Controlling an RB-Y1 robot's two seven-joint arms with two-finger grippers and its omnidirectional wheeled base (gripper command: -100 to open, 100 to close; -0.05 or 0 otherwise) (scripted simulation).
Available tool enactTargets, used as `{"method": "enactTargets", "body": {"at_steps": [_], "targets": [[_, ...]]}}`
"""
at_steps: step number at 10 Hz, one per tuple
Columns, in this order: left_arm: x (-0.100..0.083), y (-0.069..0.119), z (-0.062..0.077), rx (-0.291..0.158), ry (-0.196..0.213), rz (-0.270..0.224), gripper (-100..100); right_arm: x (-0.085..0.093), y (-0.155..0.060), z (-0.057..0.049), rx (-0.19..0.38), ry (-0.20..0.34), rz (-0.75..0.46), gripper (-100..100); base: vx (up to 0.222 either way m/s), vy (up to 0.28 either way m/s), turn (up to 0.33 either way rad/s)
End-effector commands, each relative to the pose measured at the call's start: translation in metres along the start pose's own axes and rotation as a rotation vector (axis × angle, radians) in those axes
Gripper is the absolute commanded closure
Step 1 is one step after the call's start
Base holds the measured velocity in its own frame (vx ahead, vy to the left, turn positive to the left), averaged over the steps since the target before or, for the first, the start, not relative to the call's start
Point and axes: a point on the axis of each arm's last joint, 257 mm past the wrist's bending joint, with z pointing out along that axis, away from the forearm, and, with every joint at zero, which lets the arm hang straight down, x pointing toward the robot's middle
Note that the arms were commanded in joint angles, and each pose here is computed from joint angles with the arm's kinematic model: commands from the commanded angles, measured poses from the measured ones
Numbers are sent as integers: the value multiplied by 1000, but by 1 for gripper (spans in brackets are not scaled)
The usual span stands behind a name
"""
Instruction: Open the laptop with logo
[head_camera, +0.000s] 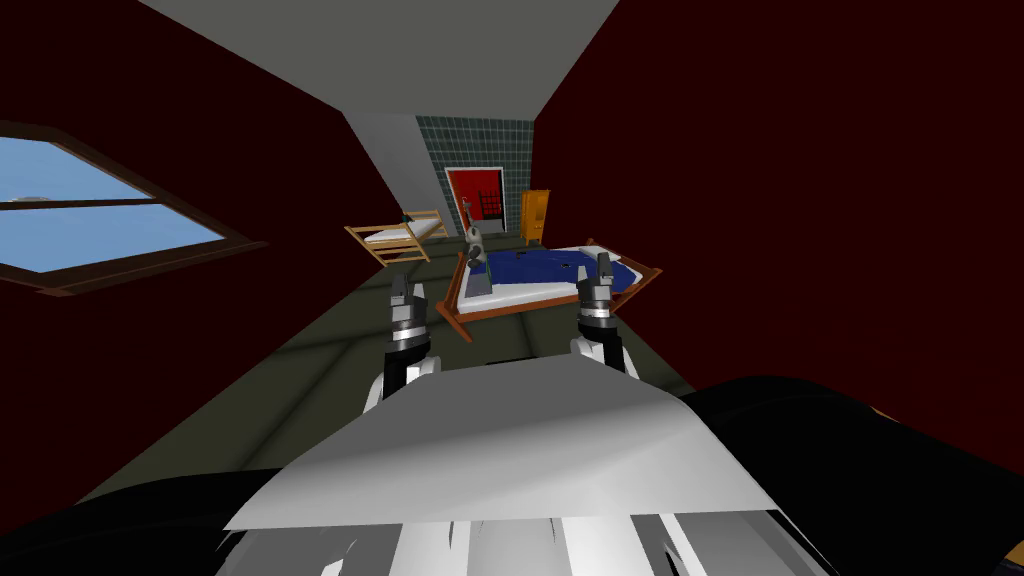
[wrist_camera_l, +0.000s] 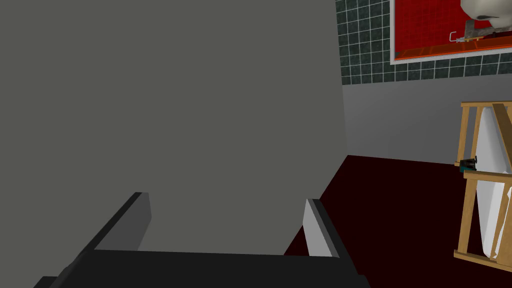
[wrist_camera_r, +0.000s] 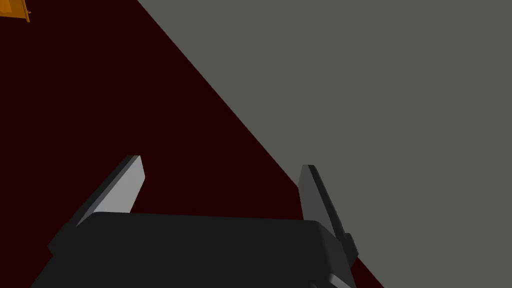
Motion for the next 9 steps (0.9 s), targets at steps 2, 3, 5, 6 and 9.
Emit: {"method": "enactTargets", "body": {"at_steps": [2, 3, 5, 6, 9], "targets": [[0, 0, 0, 0, 0, 0, 0, 0, 0, 0, 0, 0, 0, 0, 0, 0, 0], [0, 0, 0, 0, 0, 0, 0, 0, 0, 0, 0, 0, 0, 0, 0, 0, 0], [0, 0, 0, 0, 0, 0, 0, 0, 0, 0, 0, 0, 0, 0, 0, 0, 0], [0, 0, 0, 0, 0, 0, 0, 0, 0, 0, 0, 0, 0, 0, 0, 0, 0], [0, 0, 0, 0, 0, 0, 0, 0, 0, 0, 0, 0, 0, 0, 0, 0, 0]]}}
